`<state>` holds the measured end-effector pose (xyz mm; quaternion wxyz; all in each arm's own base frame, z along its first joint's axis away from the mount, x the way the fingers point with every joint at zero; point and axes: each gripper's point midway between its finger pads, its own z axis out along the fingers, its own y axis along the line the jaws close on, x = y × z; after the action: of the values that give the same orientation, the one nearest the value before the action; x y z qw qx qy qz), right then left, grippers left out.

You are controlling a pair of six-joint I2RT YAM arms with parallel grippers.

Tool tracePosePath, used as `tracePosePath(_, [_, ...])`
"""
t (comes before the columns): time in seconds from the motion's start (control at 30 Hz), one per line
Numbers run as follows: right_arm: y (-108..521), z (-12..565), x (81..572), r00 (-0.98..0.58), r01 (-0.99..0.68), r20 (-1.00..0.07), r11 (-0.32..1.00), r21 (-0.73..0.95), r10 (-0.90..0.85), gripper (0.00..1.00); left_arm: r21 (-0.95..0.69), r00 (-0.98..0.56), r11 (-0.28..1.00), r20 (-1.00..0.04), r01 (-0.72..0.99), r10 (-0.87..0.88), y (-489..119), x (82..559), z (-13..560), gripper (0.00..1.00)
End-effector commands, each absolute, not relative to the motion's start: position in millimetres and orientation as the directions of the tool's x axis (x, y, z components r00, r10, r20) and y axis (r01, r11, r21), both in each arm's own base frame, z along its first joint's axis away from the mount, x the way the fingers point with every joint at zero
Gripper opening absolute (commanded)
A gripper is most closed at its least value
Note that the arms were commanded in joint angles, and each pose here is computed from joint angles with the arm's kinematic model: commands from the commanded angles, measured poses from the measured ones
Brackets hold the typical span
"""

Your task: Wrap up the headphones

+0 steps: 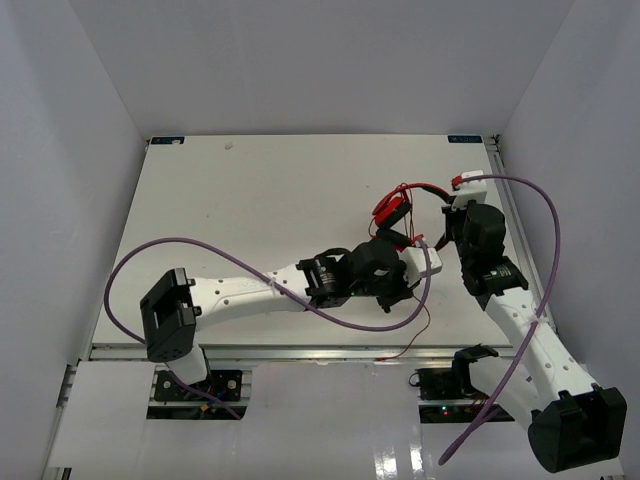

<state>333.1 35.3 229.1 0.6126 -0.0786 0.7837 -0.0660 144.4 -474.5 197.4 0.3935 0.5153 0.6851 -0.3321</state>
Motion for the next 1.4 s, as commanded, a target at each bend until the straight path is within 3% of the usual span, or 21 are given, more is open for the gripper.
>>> tracePosePath(0.0, [49.6, 263.7, 334.3, -0.059, -0.091, -0.936, 0.936, -0.34, -0.346, 0.08, 0.165, -0.065, 0.306, -0.783, 0.938, 0.619, -436.1, 170.3, 214.2, 0.0])
tracePosePath(0.2, [66.7, 245.6, 325.1, -0.082, -0.221, -0.913, 0.9, -0.375, -0.4, 0.08, 0.356, -0.01, 0.351, -0.69, 0.866, 0.724, -408.8, 209.8, 235.8, 0.0])
tracePosePath(0.53, [69.0, 250.6, 326.6, -0.085, -0.214, -0.916, 0.905, -0.368, -0.393, 0.08, 0.548, -0.013, 0.356, -0.533, 0.757, 0.846, -380.4, 250.2, 234.5, 0.0])
tracePosePath(1.0, [97.9, 224.9, 319.4, -0.197, -0.346, -0.929, 0.909, -0.232, -0.312, 0.08, 0.752, 0.008, 0.388, -0.463, 0.532, 0.886, -377.0, 294.1, 284.3, 0.01])
tracePosePath(1.17, [107.5, 221.0, 315.5, -0.213, -0.402, -0.926, 0.892, -0.208, -0.312, 0.08, 0.817, 0.019, 0.336, -0.39, 0.468, 0.921, -368.4, 302.0, 289.1, 0.05])
tracePosePath(1.37, [116.4, 223.2, 308.5, -0.202, -0.454, -0.93, 0.871, -0.188, -0.307, 0.08, 0.839, 0.037, 0.308, -0.362, 0.449, 0.932, -356.3, 303.4, 283.2, 0.18])
